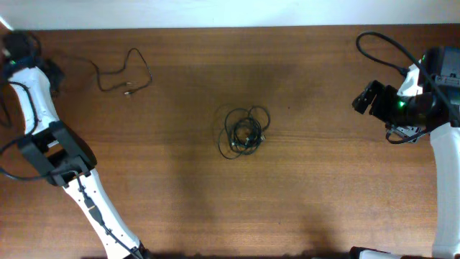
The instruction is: Untangle cables
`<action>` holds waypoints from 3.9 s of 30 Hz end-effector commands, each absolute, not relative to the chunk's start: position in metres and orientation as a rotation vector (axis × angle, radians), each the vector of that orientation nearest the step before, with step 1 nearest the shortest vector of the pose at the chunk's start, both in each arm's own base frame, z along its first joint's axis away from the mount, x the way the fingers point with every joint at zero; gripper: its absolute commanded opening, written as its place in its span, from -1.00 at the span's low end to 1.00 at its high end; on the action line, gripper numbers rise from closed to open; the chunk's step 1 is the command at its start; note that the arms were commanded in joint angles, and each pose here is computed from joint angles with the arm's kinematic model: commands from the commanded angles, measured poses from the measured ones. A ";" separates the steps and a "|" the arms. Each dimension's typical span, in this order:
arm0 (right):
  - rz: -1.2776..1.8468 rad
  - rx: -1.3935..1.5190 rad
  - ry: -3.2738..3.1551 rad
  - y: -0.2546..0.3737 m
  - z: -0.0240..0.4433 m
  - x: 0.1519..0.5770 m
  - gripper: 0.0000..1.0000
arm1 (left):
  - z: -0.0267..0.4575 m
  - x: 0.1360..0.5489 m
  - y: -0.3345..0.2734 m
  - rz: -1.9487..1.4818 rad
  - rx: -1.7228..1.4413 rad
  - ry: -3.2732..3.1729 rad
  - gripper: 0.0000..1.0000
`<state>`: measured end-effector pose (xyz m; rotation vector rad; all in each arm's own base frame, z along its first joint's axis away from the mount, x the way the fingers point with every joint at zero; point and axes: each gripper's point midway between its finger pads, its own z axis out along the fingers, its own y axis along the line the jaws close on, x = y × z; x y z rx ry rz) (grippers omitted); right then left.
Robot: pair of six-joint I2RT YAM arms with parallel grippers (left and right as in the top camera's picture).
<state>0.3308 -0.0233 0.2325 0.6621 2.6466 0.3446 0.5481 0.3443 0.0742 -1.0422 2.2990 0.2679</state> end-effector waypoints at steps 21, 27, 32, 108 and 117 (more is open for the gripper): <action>0.370 0.652 2.667 -0.019 0.232 0.327 0.98 | 0.101 0.550 0.360 0.281 -0.884 2.293 0.98; 0.369 0.657 2.679 -0.019 0.231 0.324 0.98 | 0.147 0.567 0.324 0.007 -0.784 2.240 0.90; 0.369 0.658 2.683 -0.019 0.230 0.323 0.98 | 0.207 0.580 0.320 -0.065 -0.783 2.072 0.99; 0.369 0.670 2.710 -0.018 0.228 0.317 0.98 | 0.107 0.593 0.358 -0.142 -0.966 2.024 -1.00; 0.370 0.673 2.716 -0.017 0.227 0.315 0.99 | 0.140 0.591 0.360 0.004 -0.915 2.043 0.98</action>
